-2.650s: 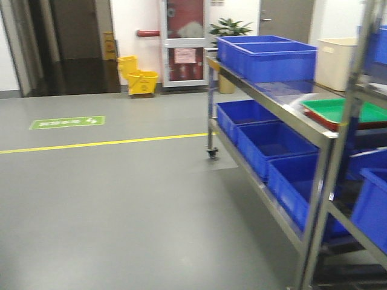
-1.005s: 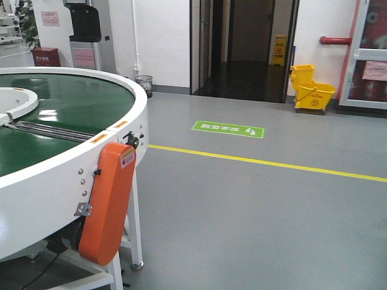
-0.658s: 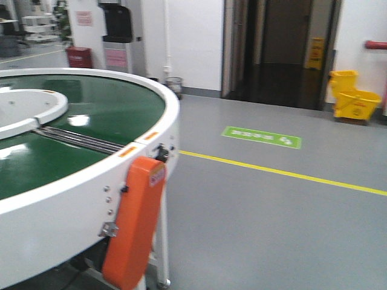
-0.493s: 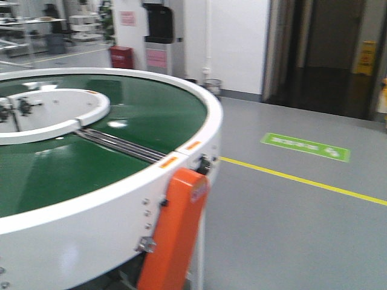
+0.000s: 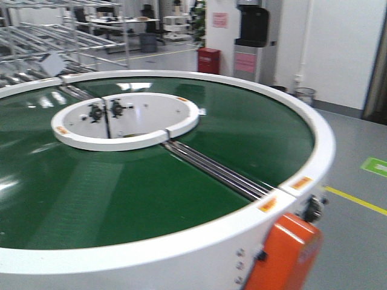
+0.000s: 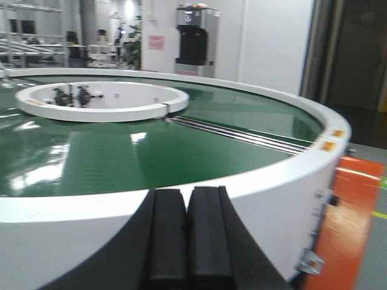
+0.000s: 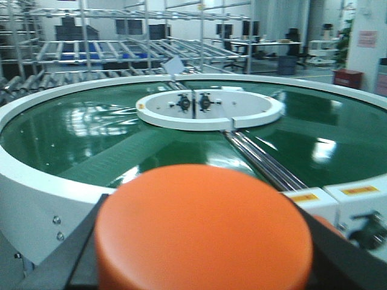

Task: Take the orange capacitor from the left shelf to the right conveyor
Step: 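Turn the base to face the green conveyor belt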

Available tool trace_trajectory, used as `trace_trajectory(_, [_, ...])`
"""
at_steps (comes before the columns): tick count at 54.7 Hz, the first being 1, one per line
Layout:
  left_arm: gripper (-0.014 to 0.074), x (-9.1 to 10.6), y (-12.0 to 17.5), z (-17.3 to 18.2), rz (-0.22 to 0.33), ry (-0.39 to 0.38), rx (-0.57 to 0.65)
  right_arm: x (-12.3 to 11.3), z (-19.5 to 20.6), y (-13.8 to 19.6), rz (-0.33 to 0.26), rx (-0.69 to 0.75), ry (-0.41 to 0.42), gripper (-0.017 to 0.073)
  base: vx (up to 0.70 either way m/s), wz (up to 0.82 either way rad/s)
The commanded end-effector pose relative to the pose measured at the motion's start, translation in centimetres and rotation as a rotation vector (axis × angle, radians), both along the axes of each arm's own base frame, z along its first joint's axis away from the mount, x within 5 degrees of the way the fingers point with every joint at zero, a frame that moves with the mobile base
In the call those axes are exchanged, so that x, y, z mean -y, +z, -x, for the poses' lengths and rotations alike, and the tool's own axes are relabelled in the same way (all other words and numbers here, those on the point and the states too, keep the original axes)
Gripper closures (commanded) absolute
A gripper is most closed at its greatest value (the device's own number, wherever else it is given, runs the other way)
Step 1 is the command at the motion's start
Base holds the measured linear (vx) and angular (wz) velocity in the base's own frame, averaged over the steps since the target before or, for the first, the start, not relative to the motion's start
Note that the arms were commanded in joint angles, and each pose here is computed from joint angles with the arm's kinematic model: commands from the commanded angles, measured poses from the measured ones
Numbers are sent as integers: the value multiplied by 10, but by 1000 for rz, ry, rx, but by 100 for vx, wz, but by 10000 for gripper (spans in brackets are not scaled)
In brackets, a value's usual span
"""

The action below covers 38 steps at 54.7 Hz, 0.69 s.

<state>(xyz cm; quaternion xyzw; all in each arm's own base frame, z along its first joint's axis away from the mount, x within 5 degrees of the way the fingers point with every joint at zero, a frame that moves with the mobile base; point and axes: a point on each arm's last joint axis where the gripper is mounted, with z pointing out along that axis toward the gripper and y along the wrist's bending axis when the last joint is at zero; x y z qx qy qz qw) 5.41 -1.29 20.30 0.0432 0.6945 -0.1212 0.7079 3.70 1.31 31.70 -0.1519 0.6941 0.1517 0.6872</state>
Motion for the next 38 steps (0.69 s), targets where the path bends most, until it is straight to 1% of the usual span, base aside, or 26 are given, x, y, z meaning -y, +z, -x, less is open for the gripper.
trace_trajectory(1, [600, -1, 18, 3, 37, -5, 109, 0, 1, 16, -32, 100, 8, 566, 38, 49])
trace_trajectory(21, [600, -1, 18, 3, 37, -5, 109, 0, 1, 15, -31, 99, 8, 566, 35, 43])
trace_trajectory(38, [600, -1, 18, 3, 37, -5, 109, 0, 1, 15, -31, 99, 8, 566, 29, 25])
